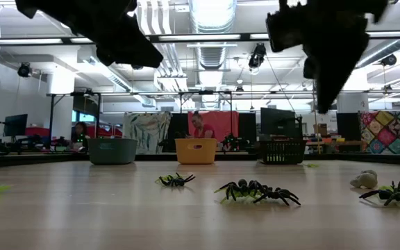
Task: Sort Halloween decoration
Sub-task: Put the white skull toy into the blue bin
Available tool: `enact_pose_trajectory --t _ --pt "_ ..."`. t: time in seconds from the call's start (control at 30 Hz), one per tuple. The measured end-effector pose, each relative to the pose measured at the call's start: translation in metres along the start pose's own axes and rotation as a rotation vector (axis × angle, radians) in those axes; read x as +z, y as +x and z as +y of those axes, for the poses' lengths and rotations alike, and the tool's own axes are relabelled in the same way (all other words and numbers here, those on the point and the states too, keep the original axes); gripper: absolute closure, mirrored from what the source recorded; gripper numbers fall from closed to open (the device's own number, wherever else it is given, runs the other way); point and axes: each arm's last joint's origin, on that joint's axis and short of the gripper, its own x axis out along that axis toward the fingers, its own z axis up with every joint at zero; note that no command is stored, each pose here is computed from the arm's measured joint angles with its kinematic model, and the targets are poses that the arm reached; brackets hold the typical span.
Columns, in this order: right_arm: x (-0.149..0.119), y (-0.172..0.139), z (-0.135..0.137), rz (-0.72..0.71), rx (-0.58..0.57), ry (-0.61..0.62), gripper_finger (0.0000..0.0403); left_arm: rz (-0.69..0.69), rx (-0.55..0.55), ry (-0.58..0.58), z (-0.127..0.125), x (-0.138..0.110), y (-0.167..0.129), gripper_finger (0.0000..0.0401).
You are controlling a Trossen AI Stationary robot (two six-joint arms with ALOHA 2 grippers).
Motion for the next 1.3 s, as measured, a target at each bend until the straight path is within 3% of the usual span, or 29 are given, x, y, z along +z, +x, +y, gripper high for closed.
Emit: enact_pose_trajectory --t 0.2,0.37,0.57,0.97,1.3 --pt "-0.01 0.015 0.014 0.173 -0.023 -0.31 0.0351 -0.001 -0.005 0.001 -0.001 0.0 0.0 0.0262" --pt "-0.02 0.019 0.025 0.176 -0.022 -0.425 0.0351 -0.001 -0.008 0.002 -0.002 0.0 -0.001 0.0262" --pt "-0.025 0.025 0.035 0.133 -0.056 -0.413 0.0338 -0.001 -0.008 0.002 -0.002 0.0 -0.001 0.0262" --pt "-0.027 0.053 0.038 0.19 -0.108 -0.387 0.0243 -0.001 -0.008 0.002 -0.002 0.0 -0.001 0.0262" --pt "-0.024 0.071 0.036 0.2 -0.173 -0.388 0.0244 -0.002 -0.009 0.002 -0.001 0.0 -0.001 0.0262"
